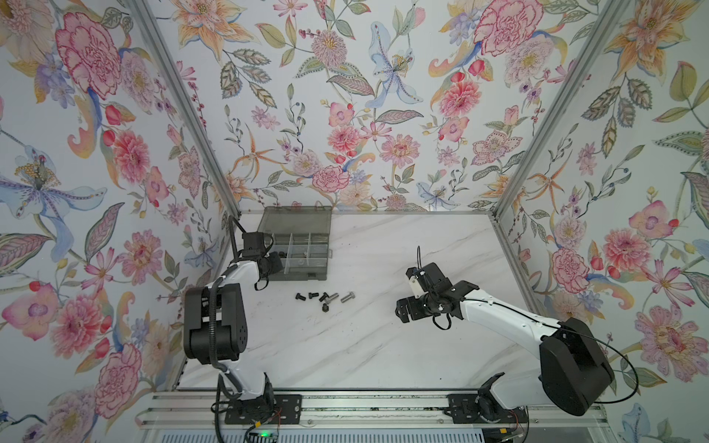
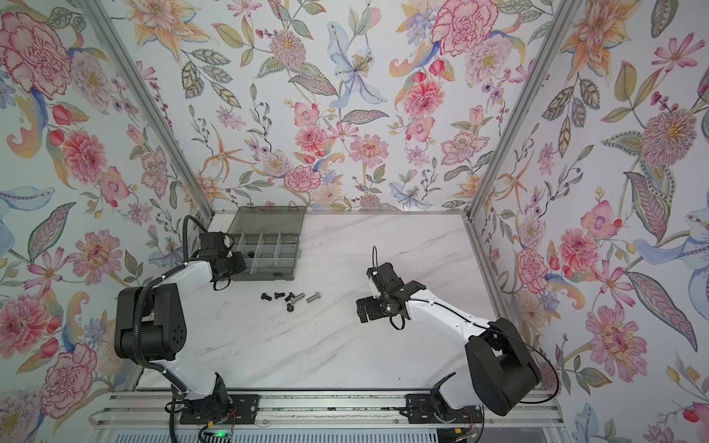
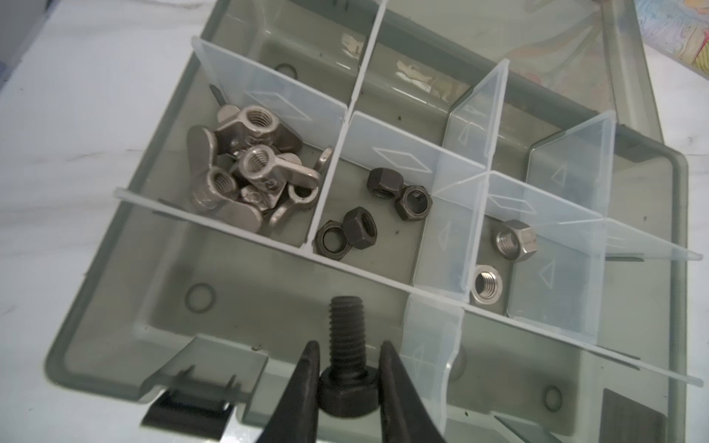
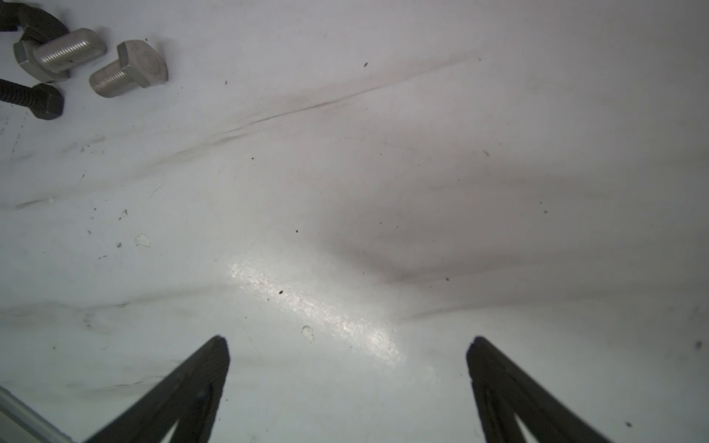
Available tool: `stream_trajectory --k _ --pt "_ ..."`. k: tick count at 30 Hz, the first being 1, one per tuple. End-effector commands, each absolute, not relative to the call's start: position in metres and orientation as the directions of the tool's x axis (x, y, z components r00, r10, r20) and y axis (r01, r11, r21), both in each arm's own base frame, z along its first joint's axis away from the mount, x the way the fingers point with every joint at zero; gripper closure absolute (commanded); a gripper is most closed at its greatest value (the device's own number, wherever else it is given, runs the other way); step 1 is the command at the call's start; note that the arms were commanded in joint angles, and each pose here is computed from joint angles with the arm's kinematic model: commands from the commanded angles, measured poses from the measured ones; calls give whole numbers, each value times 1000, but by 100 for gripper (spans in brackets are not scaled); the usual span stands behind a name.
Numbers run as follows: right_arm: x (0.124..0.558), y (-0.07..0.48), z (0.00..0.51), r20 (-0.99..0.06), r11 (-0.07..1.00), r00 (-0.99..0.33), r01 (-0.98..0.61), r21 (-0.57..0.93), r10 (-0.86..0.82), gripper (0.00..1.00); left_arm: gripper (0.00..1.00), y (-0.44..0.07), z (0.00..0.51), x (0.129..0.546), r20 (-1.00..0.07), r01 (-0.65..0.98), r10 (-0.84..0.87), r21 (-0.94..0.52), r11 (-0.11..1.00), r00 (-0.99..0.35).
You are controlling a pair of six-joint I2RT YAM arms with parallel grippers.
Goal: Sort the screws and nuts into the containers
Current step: 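Lift the black hex bolt and carry it with the left gripper to the box, then open the left gripper to drop the black hex bolt into a compartment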
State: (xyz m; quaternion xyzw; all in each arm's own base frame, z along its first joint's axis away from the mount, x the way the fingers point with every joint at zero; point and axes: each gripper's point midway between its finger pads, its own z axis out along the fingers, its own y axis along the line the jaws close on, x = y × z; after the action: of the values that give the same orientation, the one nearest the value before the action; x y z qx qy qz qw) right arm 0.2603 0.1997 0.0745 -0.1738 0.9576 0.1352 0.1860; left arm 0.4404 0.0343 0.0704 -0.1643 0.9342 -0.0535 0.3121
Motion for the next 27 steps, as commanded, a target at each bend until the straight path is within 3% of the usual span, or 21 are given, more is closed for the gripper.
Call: stream_trajectory --k 1,7,9,16,24,27 --pt "259 199 72 -399 906 -871 -381 184 -285 1 100 33 77 460 -597 -237 -334 -237 942 -730" --pt "254 194 69 -398 911 -873 -373 175 -281 1 97 35 69 461 -591 -248 -338 -231 941 -733" --pt "253 193 69 -399 912 -874 -370 175 -278 1 79 34 66 461 -586 -247 -337 -230 941 -737" --pt "254 193 71 -405 913 -872 -369 176 -275 1 52 31 73 459 -595 -234 -334 -241 942 -731" --pt "254 195 72 -404 911 -873 -369 182 -273 1 47 11 111 441 -647 -174 -307 -263 949 -698" --pt "255 195 72 -405 913 -873 -367 179 -272 1 40 -12 123 424 -654 -118 -271 -268 956 -706"
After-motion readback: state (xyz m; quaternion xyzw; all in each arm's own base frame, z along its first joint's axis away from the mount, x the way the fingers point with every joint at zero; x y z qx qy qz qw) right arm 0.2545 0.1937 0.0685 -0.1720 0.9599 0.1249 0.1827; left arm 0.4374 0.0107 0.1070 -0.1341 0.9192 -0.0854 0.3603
